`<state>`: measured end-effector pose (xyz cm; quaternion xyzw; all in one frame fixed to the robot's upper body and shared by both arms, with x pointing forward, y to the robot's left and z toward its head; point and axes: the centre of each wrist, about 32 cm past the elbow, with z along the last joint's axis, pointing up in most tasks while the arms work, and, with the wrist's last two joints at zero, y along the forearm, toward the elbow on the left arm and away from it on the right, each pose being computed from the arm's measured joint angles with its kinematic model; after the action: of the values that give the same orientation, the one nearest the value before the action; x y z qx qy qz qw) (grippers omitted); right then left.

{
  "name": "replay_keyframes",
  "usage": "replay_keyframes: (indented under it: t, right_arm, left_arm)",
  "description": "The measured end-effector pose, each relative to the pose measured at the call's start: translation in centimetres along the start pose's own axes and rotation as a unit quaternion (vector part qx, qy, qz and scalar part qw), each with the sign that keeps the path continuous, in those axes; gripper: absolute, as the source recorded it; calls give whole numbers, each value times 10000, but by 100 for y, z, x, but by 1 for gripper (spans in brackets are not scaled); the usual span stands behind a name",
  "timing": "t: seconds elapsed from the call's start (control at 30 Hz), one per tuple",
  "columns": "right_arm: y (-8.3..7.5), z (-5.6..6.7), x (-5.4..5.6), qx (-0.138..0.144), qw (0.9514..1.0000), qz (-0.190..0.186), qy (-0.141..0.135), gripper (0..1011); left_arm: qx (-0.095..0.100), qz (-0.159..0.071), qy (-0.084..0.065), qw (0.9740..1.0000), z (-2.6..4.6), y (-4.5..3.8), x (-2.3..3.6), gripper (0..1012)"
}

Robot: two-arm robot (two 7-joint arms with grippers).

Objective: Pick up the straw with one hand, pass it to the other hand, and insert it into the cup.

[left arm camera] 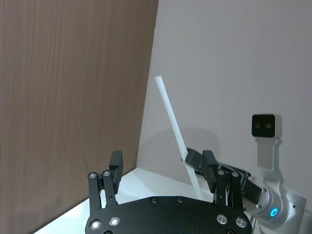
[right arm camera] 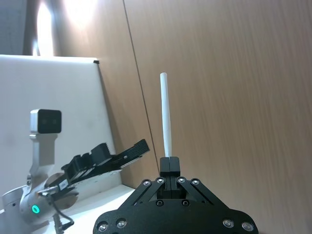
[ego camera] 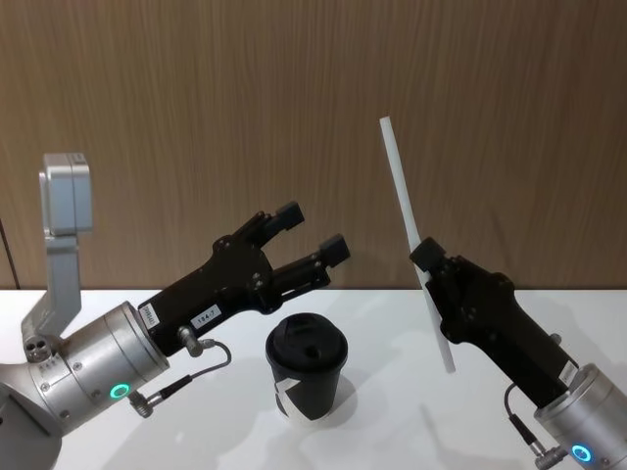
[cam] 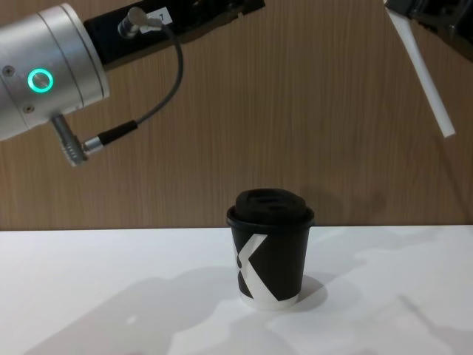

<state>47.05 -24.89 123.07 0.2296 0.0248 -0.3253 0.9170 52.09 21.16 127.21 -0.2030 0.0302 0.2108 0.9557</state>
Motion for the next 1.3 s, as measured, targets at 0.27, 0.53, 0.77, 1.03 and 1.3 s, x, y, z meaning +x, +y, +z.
replay_keyframes:
  t: [0.27,0.53,0.77,1.03,1.3]
  right_arm:
    - [-10,-48,-2,-16,9998,191,60,0]
    - [6,-94,-13,-66,9994,320,113,0]
    - [27,-122,-21,-93,9989,425,148,0]
    - [56,-150,-35,-133,9982,549,177,0]
    - [77,-166,-45,-184,9973,688,193,0]
  left_arm:
    - [-124,-79,218,9997,-8,-14,-36,1002]
    - [-197,-166,468,9986,-16,-20,-80,1002]
    - [-238,-226,612,9976,-21,-20,-106,1002]
    - [-261,-271,733,9966,-24,-17,-121,1002]
    - [-262,-301,808,9959,-28,-25,-125,1002]
